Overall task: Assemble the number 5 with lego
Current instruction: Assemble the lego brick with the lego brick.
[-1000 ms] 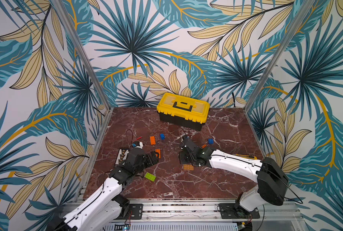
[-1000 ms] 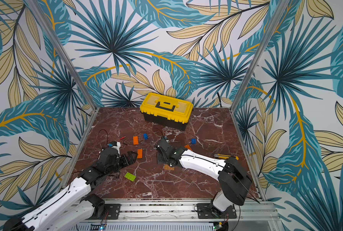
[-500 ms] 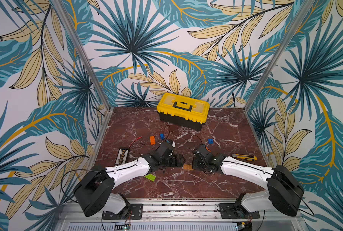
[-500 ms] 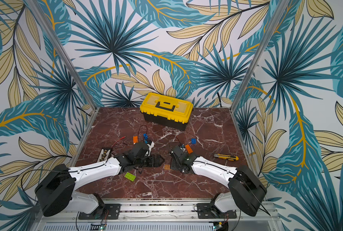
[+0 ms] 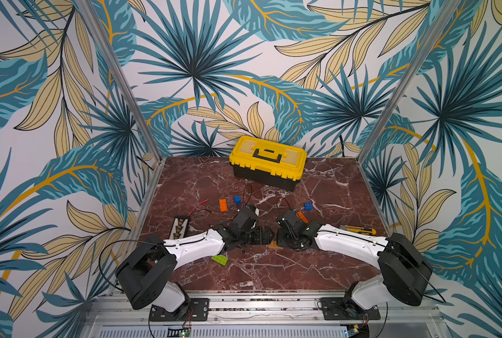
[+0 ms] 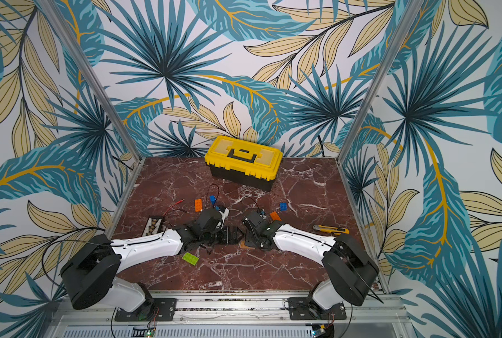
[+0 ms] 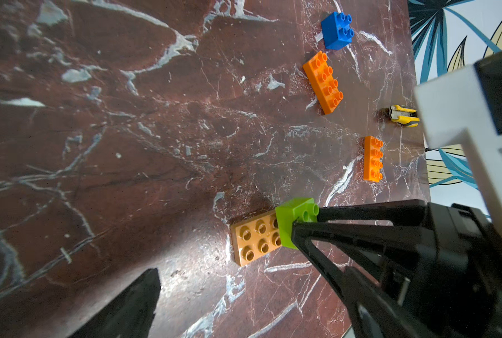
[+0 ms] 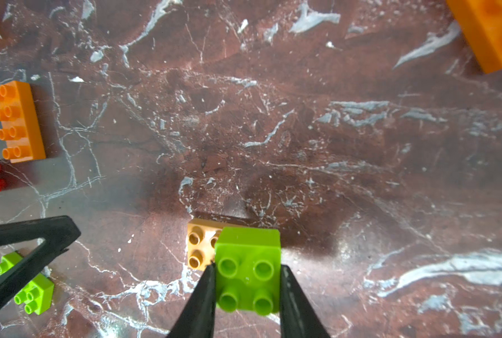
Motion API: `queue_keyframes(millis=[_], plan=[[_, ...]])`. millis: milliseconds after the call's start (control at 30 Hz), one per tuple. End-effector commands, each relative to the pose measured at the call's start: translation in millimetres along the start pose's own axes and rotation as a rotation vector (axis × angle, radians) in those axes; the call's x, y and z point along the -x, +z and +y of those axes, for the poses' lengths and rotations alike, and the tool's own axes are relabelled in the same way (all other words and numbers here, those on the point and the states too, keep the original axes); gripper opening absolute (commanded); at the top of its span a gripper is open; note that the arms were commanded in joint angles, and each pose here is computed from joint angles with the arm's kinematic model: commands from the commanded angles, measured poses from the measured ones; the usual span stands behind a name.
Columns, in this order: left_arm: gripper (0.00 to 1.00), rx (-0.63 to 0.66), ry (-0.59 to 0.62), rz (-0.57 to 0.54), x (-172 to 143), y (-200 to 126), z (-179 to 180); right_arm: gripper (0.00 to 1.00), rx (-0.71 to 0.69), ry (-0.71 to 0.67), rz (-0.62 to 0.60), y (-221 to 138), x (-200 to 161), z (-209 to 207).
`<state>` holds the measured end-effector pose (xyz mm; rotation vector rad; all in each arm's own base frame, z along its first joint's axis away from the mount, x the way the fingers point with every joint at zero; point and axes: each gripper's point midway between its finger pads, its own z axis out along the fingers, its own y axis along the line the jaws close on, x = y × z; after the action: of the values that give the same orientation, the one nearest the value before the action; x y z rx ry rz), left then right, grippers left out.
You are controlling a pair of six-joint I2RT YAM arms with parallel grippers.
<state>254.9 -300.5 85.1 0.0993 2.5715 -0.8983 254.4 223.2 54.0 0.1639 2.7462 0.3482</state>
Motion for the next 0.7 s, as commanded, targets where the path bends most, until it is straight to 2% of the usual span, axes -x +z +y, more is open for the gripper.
queue_keyframes(millis=[0,667], plan=[[1.0,-0.024,0.003,-0.047,13.9,-3.8,-12.3,0.27,-0.053,-0.021,0.013,-1.3,-3.2,-6.5],[1.0,-0.014,-0.004,-0.05,13.4,-5.2,-9.7,0.26,-0.065,-0.019,0.051,6.1,-12.0,-3.1]])
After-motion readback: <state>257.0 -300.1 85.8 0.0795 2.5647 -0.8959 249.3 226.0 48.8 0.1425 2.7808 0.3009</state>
